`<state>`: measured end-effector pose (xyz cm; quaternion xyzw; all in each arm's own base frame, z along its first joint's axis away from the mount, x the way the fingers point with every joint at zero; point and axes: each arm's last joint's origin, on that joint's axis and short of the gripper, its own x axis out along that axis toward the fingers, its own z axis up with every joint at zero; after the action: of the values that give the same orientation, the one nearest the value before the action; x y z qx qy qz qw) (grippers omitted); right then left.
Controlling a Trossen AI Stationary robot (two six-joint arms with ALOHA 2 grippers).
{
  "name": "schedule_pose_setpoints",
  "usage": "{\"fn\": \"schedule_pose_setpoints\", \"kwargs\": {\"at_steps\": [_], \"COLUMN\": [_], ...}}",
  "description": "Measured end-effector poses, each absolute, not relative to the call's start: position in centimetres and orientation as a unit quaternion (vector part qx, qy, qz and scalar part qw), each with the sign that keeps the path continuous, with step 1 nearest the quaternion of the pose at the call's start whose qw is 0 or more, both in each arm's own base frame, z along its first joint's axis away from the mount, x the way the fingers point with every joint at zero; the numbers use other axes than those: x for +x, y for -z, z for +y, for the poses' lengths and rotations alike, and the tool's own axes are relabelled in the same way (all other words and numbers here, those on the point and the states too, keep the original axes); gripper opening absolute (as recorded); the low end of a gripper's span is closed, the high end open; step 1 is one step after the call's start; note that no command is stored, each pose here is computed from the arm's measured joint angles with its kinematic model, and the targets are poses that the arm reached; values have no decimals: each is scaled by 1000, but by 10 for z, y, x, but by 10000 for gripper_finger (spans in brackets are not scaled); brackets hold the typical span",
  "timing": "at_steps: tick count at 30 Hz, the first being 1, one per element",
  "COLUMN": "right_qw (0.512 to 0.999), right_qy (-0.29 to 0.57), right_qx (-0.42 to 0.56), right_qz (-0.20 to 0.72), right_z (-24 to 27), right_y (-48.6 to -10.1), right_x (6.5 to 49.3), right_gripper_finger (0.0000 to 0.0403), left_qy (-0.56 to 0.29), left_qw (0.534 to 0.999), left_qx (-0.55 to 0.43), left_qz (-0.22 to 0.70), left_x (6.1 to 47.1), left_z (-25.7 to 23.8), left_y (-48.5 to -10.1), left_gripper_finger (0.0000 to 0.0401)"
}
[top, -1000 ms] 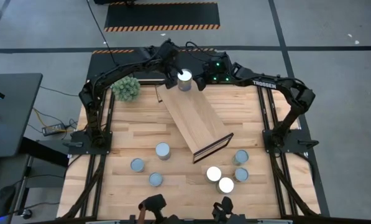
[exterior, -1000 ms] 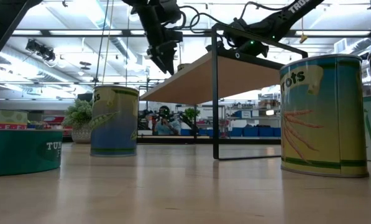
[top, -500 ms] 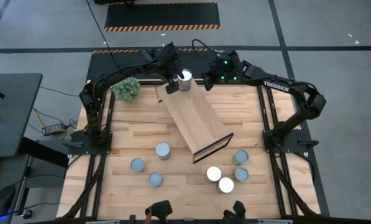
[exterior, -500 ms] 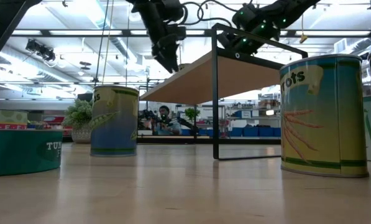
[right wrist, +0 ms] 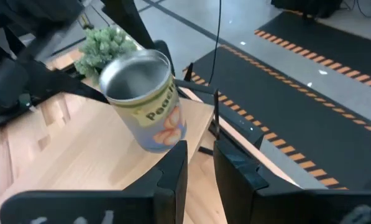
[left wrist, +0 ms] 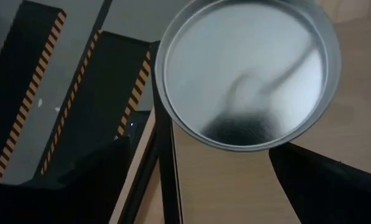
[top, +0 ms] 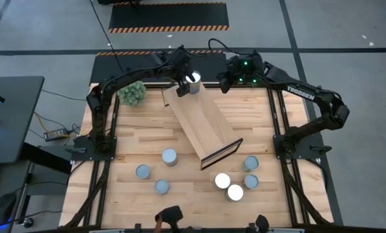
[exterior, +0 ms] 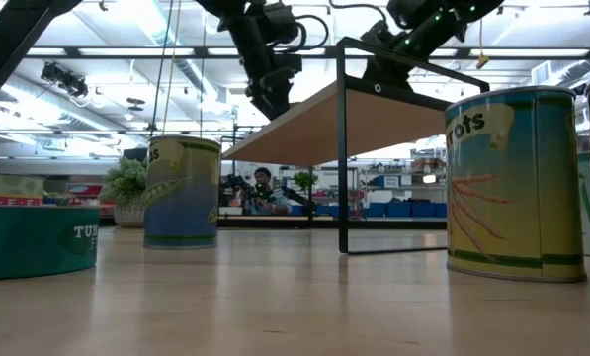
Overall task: Pick and place cans onto a shelf
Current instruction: Put the canned peaches on the shelf, then put the canned peas on the shelf
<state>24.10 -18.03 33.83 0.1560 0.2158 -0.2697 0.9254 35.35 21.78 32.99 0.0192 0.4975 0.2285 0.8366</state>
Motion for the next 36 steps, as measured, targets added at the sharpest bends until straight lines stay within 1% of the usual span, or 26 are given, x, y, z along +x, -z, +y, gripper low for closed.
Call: {"fn": "schedule_pose_setpoints", "kwargs": {"at_steps": [8,12,17,20,25,30,33,36], "right_qw": [929,928,923,921,921,931,935,939], "right_qy": [270,269,266,257,242,230,225,222], "right_qx": [151,152,160,164,164,154,149,145], "right_qz": [202,206,228,243,256,240,228,220], "right_z": [-175,-172,-163,-154,-138,-124,-119,-115], "right_y": [-348,-350,-352,-353,-359,-369,-375,-378], "right_x": [234,230,222,217,209,202,197,194], "right_gripper_finger": [85,85,85,85,85,85,85,85], "left_qy": [-243,-237,-222,-216,-242,-279,-269,-234], "left_qw": [833,820,791,788,800,812,822,827], "left_qx": [40,31,20,15,9,-27,-63,-89], "left_qz": [496,521,570,577,549,512,498,503], "left_x": [358,355,351,350,341,317,305,299], "left_z": [216,211,196,187,172,156,140,120], "left_y": [-329,-327,-321,-323,-346,-378,-392,-399], "left_gripper_finger": [389,389,389,389,389,389,389,389]}}
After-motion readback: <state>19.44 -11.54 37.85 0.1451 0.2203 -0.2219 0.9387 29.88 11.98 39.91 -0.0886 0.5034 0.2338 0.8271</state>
